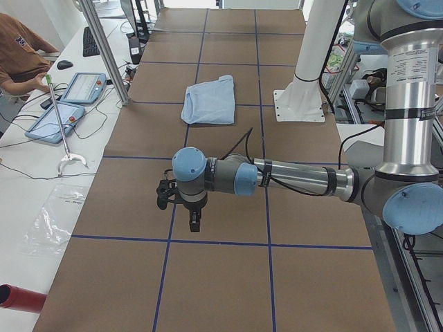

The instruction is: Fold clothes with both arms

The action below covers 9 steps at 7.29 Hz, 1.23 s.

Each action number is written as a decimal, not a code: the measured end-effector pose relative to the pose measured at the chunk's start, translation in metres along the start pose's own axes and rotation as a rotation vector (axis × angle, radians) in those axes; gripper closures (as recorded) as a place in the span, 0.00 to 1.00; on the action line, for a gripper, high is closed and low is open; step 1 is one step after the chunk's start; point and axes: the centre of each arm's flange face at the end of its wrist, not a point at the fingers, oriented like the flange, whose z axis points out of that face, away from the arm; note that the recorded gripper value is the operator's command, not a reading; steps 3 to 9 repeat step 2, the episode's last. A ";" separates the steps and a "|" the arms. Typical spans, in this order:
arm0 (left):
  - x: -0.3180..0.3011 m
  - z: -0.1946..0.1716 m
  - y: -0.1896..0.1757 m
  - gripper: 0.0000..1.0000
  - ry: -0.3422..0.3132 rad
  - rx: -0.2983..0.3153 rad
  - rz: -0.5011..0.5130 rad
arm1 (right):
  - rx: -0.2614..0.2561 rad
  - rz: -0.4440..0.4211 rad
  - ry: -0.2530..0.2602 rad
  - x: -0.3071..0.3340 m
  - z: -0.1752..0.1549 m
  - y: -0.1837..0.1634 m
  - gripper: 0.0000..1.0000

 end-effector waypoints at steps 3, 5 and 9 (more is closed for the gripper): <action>0.001 0.000 -0.001 0.00 0.000 0.000 0.001 | 0.000 0.000 0.001 0.000 0.000 0.000 0.00; 0.001 0.000 -0.001 0.00 0.000 0.000 0.001 | 0.000 0.000 0.001 0.000 0.000 0.000 0.00; 0.001 0.000 -0.001 0.00 0.000 0.000 0.001 | 0.000 0.000 0.001 0.000 0.000 0.000 0.00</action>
